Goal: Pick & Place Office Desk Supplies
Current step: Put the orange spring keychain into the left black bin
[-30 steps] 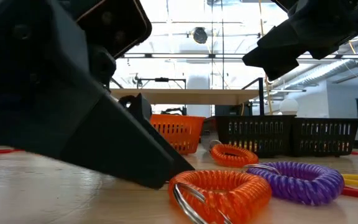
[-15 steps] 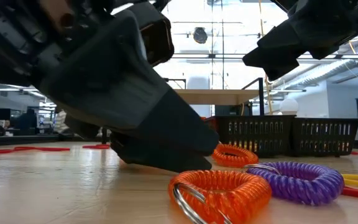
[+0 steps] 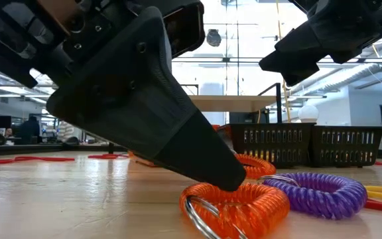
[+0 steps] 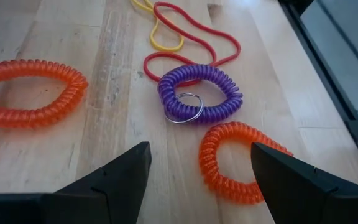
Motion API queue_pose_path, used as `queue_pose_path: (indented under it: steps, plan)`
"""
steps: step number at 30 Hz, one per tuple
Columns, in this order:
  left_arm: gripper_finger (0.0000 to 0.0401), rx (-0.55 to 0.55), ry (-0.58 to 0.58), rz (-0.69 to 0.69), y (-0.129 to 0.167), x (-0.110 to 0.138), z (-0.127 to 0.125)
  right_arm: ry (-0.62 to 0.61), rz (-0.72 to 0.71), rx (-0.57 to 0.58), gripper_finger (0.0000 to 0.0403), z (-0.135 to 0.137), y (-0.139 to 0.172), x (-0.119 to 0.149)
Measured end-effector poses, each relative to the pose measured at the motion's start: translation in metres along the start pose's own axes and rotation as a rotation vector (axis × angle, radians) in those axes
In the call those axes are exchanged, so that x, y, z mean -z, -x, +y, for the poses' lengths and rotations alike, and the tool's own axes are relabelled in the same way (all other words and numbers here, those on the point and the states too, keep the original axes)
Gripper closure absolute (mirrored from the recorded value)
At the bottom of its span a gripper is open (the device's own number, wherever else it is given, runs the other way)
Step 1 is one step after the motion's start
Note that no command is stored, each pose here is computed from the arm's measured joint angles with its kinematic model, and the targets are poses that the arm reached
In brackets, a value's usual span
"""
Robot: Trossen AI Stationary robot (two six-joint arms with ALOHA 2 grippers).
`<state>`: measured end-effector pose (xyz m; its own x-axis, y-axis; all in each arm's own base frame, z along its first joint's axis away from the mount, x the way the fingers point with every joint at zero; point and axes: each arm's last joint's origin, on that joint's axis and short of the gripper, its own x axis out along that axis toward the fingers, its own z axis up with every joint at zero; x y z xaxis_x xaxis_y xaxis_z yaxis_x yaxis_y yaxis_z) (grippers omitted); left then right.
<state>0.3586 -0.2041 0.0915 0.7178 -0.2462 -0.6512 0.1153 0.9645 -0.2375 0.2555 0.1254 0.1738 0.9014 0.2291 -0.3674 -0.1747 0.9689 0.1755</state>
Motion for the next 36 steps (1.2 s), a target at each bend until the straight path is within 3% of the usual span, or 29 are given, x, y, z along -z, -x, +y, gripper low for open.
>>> queue_pose_path:
  steps: [13,21,33,36]
  plan:
    - [0.0135,-0.037,0.000,0.084,-0.011,0.013,0.003,0.001,0.006,0.002,0.0264,0.000,0.000,0.001]
    - [0.0214,-0.038,-0.008,0.075,-0.015,0.016,0.004,0.002,0.012,0.003,0.0264,0.000,0.000,0.001]
    - [0.0381,-0.029,-0.017,0.107,-0.015,0.018,0.005,-0.008,0.019,0.006,0.0264,-0.001,0.000,0.002]
    - [0.0388,0.009,-0.049,0.071,-0.016,0.016,0.003,-0.008,0.019,0.006,0.0264,-0.001,0.000,0.002]
